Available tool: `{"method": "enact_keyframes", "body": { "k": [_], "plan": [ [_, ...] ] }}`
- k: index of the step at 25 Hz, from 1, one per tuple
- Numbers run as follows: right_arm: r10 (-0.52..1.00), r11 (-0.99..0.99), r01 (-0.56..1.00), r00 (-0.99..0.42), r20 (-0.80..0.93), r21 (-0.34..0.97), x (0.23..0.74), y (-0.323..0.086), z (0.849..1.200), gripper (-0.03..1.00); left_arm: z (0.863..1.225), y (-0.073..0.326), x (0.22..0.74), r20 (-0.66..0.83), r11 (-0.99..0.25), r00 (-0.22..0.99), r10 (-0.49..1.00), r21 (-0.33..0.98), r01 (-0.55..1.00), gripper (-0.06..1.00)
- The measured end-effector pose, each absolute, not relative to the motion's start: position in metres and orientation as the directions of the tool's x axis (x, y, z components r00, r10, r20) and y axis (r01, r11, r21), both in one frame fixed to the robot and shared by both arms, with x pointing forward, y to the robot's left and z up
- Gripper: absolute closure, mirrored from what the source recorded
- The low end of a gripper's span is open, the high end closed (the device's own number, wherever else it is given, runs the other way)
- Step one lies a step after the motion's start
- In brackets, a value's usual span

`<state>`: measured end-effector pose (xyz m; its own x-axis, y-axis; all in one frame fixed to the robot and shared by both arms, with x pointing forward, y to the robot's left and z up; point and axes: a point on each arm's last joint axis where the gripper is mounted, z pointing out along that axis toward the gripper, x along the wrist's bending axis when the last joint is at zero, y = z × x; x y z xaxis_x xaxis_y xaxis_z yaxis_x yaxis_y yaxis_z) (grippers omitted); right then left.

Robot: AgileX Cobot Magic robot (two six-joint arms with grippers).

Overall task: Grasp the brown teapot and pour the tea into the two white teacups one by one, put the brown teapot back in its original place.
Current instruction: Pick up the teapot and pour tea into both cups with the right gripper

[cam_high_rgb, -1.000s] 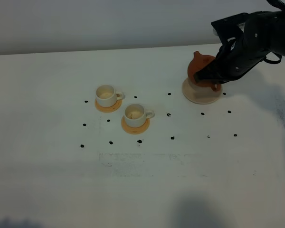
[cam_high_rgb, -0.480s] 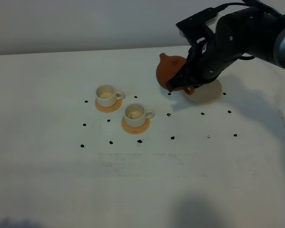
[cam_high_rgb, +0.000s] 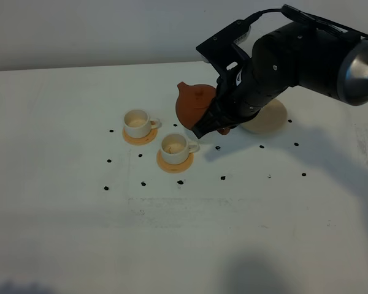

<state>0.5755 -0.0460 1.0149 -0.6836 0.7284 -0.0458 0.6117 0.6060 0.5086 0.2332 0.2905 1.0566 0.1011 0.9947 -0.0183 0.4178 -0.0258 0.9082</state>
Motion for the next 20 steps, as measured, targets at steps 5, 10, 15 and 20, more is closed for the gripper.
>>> {"method": "enact_keyframes", "body": {
  "k": [5, 10, 15, 20],
  "plan": [
    [0.729, 0.595, 0.596, -0.682, -0.05, 0.539, 0.569, -0.05, 1.031, 0.87, 1.057, 0.29, 0.233, -0.018, -0.026, 0.101, 0.995, 0.908, 0.418, 0.52],
    [0.729, 0.594, 0.595, -0.682, -0.05, 0.542, 0.567, -0.052, 1.032, 0.87, 1.057, 0.29, 0.233, -0.018, -0.026, 0.101, 0.995, 0.908, 0.418, 0.52],
    [0.73, 0.595, 0.599, -0.681, -0.049, 0.536, 0.557, -0.059, 1.022, 0.87, 1.057, 0.29, 0.233, -0.018, -0.026, 0.101, 0.995, 0.908, 0.418, 0.52],
    [0.729, 0.586, 0.58, -0.683, -0.055, 0.566, 0.548, -0.064, 1.02, 0.87, 1.057, 0.29, 0.233, -0.018, -0.026, 0.101, 0.995, 0.908, 0.418, 0.52]
  ]
}}
